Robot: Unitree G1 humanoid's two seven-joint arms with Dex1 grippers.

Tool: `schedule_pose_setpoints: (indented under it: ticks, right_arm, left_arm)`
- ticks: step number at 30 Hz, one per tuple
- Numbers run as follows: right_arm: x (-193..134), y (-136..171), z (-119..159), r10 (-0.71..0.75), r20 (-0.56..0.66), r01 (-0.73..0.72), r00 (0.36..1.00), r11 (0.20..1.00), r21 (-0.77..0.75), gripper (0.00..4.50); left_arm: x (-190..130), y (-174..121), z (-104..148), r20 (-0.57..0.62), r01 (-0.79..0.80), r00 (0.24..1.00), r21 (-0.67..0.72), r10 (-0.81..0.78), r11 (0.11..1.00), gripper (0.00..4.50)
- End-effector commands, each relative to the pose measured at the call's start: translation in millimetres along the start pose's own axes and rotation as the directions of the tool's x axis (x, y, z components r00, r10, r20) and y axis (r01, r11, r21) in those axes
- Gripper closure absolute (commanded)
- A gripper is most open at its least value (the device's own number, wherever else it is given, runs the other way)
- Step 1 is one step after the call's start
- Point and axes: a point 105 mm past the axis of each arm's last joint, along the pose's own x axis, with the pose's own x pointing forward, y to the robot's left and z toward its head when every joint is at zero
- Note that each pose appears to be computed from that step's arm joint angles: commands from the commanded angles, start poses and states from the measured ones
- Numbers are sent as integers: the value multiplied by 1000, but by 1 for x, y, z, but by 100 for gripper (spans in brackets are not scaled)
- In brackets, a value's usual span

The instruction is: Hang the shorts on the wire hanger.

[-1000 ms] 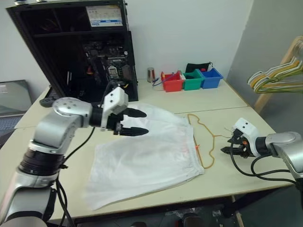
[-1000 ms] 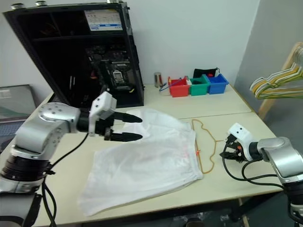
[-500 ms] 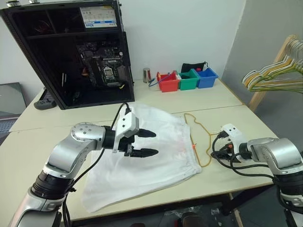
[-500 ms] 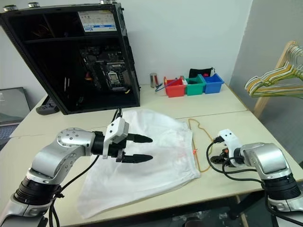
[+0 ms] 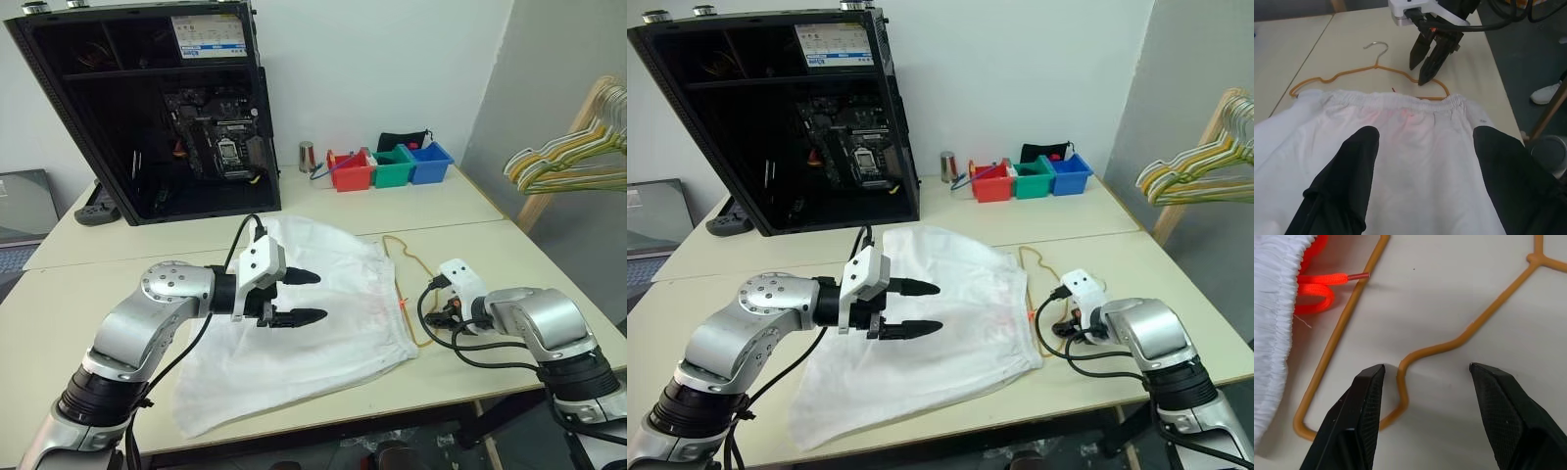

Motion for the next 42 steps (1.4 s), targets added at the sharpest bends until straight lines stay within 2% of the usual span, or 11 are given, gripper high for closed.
schedule_pose_setpoints:
  ticks: [1,8,13,19,24,27,30,34,40,41,42]
  right_arm:
    - [6,9,-12,6,-35,-8,999,999,-53,201]
    - [5,3,-29,-17,-75,19,997,999,27,351]
    - [0,-14,-50,-73,-130,97,989,978,184,449]
    - [-10,-32,-50,-151,-110,172,982,960,221,449]
    - [-41,-81,-46,-362,-72,369,929,901,228,449]
    - [-65,-104,-30,-462,16,457,887,881,123,449]
    - [-74,-102,-11,-450,121,459,885,886,-69,449]
    - [-75,-86,15,-325,296,438,898,702,-561,449]
    - [-70,-85,16,-247,326,408,913,489,-771,449]
    - [-73,-86,29,-250,386,456,888,370,-810,449]
    - [-82,-87,52,-255,495,540,831,157,-827,449]
  left_arm:
    - [-9,4,11,16,-39,999,43,38,998,110]
    - [-12,5,11,11,-50,999,43,50,998,110]
    - [-11,9,11,14,-56,998,50,55,997,110]
    - [-6,13,13,21,-44,999,66,43,997,110]
    - [-4,19,13,25,-46,999,76,44,996,110]
    - [-2,24,15,34,-49,998,87,46,995,110]
    - [-4,32,19,41,-63,997,94,59,994,110]
    - [-18,58,38,67,-103,993,80,98,991,110]
    - [-40,87,78,153,-141,979,18,137,990,110]
    - [-43,94,87,170,-153,974,16,148,988,110]
    - [-42,97,89,168,-138,976,4,136,990,110]
